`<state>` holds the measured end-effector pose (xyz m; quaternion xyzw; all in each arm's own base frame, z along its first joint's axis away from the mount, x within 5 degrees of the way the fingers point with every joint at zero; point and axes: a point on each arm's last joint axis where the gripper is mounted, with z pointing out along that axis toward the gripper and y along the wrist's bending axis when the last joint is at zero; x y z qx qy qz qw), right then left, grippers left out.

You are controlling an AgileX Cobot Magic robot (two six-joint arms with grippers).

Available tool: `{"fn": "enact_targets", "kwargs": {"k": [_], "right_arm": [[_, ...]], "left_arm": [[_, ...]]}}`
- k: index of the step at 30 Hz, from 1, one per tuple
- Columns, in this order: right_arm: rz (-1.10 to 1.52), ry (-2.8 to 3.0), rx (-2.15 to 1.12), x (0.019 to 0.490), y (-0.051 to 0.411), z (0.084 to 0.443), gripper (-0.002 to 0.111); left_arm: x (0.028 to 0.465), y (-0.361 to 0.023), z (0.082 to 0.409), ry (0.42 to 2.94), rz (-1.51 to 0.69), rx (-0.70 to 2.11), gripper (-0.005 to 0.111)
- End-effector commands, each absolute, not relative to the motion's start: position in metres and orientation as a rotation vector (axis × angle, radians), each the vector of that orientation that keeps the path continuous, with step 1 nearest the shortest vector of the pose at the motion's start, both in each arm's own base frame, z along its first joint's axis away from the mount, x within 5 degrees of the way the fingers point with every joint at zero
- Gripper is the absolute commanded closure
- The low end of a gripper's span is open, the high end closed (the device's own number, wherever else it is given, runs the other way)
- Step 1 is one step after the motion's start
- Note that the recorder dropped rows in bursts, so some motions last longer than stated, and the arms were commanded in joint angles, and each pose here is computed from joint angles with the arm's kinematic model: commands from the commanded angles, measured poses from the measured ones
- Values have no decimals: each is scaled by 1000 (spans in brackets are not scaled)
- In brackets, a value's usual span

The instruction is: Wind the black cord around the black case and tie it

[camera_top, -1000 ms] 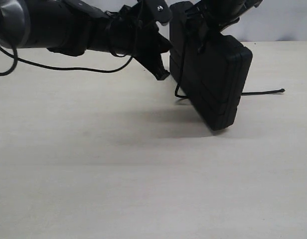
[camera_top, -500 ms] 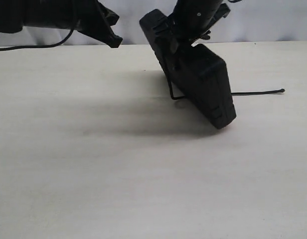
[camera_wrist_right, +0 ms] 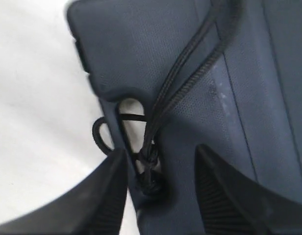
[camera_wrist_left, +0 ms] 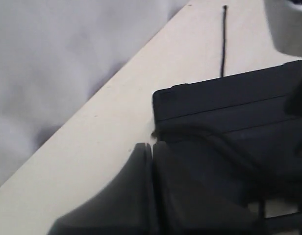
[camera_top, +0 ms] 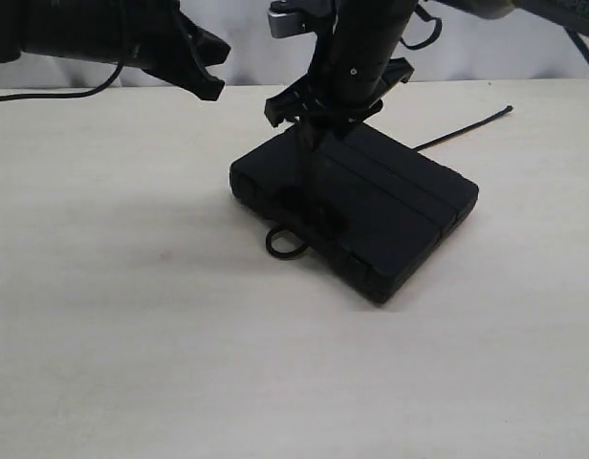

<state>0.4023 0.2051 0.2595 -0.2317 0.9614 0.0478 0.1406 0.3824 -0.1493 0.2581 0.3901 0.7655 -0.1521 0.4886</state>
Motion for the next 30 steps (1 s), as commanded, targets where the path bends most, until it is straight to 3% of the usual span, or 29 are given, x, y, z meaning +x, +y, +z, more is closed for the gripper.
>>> {"fn": "enact_targets", "kwargs": {"k": [1, 8, 17, 24, 30], "right_arm": [[147, 2730, -683, 396, 201, 280, 66], [102, 2747, -651, 395, 193, 278, 66], [273, 2671, -662, 413, 213, 221, 66], [227, 2650, -591, 440, 222, 187, 66], [178, 2652, -540, 451, 223, 186, 66]], "left_arm": [[370, -158, 256, 1836, -507, 1084, 107], [359, -154, 237, 1981, -531, 1212, 107], [377, -101, 207, 2131, -149, 846, 107], [385, -62, 207, 2184, -157, 673, 107], [386, -55, 207, 2193, -166, 643, 107]]}}
